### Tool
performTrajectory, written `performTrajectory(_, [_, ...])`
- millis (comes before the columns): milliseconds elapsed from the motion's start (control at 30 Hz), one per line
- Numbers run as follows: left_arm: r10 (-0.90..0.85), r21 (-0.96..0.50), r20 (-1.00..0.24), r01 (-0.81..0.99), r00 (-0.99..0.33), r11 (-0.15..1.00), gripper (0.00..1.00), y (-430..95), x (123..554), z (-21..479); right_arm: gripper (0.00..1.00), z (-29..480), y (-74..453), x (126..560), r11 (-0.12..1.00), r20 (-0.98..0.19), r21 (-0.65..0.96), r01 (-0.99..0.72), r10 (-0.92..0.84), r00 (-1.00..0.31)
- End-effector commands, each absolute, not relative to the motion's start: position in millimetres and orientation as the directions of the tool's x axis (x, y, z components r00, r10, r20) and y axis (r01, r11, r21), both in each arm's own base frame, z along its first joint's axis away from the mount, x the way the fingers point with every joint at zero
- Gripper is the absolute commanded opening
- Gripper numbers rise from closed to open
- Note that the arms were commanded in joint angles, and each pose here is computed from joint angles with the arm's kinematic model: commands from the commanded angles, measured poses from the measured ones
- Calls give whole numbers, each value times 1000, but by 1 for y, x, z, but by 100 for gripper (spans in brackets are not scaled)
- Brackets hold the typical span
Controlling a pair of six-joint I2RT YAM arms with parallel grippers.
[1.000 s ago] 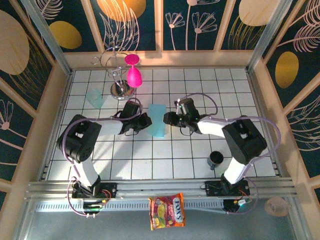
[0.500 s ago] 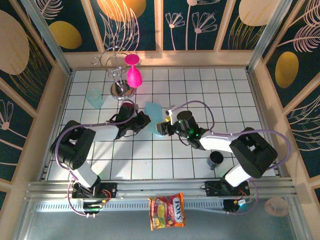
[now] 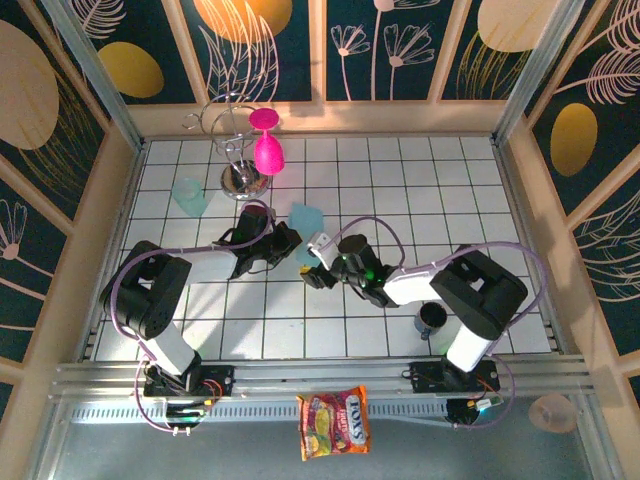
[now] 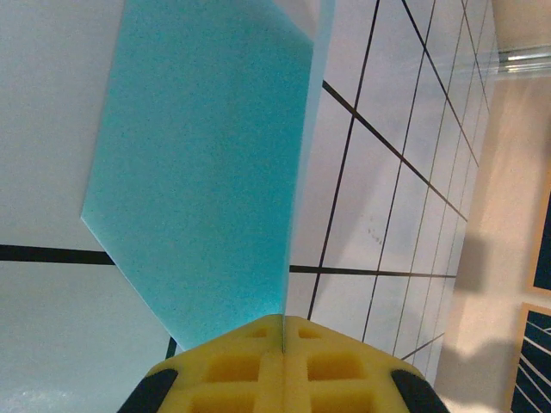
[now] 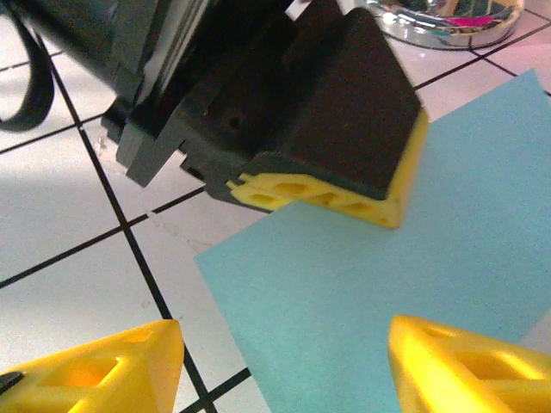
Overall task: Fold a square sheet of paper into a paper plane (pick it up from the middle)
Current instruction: Third fold the triangle at the center of the table.
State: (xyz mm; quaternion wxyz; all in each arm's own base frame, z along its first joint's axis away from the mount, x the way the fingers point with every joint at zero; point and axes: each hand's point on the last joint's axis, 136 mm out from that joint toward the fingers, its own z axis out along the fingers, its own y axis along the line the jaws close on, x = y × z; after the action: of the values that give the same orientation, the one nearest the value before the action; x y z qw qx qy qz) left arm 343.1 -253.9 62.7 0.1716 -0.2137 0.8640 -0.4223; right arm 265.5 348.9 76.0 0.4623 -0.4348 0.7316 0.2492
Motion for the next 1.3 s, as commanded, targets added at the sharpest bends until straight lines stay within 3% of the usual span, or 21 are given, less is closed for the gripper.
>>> performTrajectory(0, [-526,-817,-111,-224,-843,531,2,-254,347,67,63,78,358,266,466,-902,-106,-878,-416,-112])
performTrajectory(333, [-528,-815,-103,-233,-843,531,3,-254,346,66,51,85,352,289,553,-907,-212,-806,-418,-48])
performTrajectory(833, [-526,-809,-93,-245,-845,535,5,-254,345,60,43,98,361,274,506,-920,-217,-835,-393,1])
performTrajectory(1100, [-526,-806,-94,-245,-845,538,5,-253,345,60,30,99,363,270,496,-920,-212,-842,-391,2])
performTrajectory(1267, [-528,-806,-96,-246,-844,539,8,-252,344,60,15,97,364,268,487,-919,-204,-849,-394,-5])
